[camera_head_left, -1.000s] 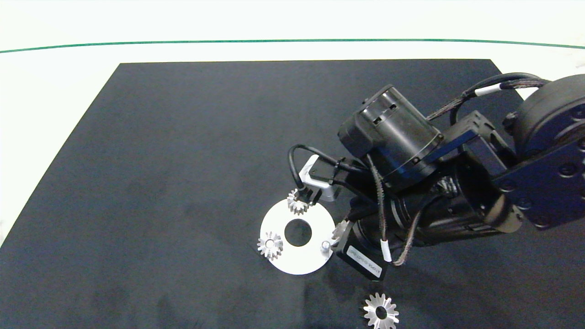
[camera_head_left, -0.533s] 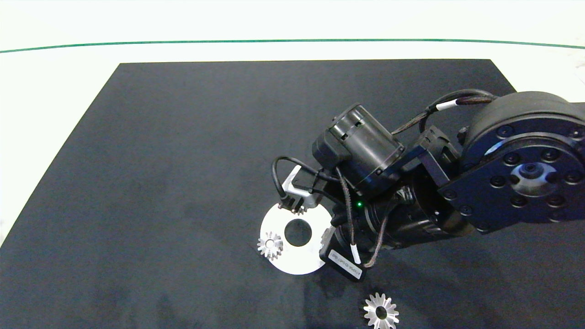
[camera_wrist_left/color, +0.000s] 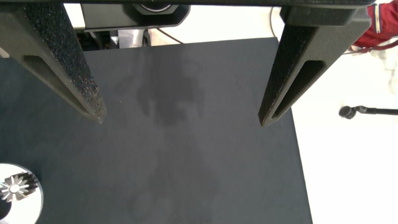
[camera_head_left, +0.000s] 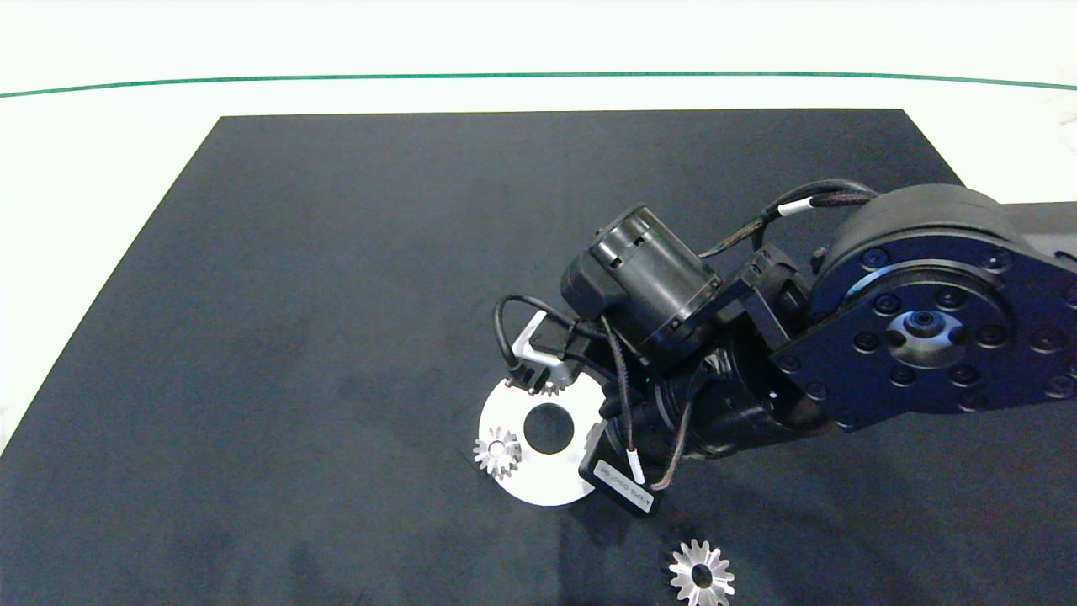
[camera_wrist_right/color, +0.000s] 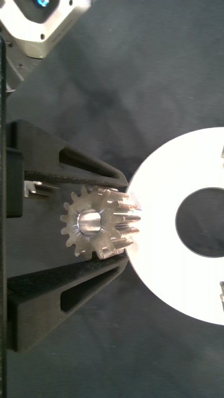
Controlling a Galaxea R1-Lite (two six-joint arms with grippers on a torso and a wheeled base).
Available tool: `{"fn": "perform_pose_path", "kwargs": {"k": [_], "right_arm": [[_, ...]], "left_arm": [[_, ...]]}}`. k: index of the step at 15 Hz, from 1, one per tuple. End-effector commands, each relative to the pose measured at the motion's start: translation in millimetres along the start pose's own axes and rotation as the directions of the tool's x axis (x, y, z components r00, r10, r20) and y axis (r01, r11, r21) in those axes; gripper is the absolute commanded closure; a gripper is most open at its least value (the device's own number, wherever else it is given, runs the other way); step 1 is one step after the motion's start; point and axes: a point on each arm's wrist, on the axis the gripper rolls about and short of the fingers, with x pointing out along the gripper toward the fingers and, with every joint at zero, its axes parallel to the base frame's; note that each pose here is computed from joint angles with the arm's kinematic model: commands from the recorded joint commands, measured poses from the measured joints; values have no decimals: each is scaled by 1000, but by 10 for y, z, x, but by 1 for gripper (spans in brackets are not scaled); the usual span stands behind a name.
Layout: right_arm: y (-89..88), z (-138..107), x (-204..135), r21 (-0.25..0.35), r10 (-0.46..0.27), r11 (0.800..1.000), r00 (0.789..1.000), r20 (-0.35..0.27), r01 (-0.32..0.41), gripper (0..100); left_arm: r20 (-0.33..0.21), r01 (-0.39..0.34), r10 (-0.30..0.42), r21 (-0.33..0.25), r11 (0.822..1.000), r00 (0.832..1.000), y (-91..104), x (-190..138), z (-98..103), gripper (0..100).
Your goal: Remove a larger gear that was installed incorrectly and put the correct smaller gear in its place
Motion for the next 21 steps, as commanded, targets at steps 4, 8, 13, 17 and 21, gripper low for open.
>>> {"fn": "perform_pose_path", "kwargs": {"k": [4,8,13,17,21], "right_arm": [[5,3,70,-4,0,1000,1000,-19,0,72],[-28,10,107,6,-3,1000,1000,-23,3,72],[-9,16,146,3,2,1000,1000,-31,-2,72],[-14,39,149,9,-2,1000,1000,-7,2,72],[7,36,152,4,6,1000,1000,-9,-6,72]], "left_arm": [[-2,0,0,2,1000,1000,-2,-12,-11,0],[4,-2,2,2,1000,1000,-3,-30,-20,0],[3,-1,1,2,1000,1000,-3,-25,-18,0],[0,1,-1,3,1000,1000,-3,-22,-21,0],[2,0,0,3,1000,1000,-4,-27,-24,0]]}}
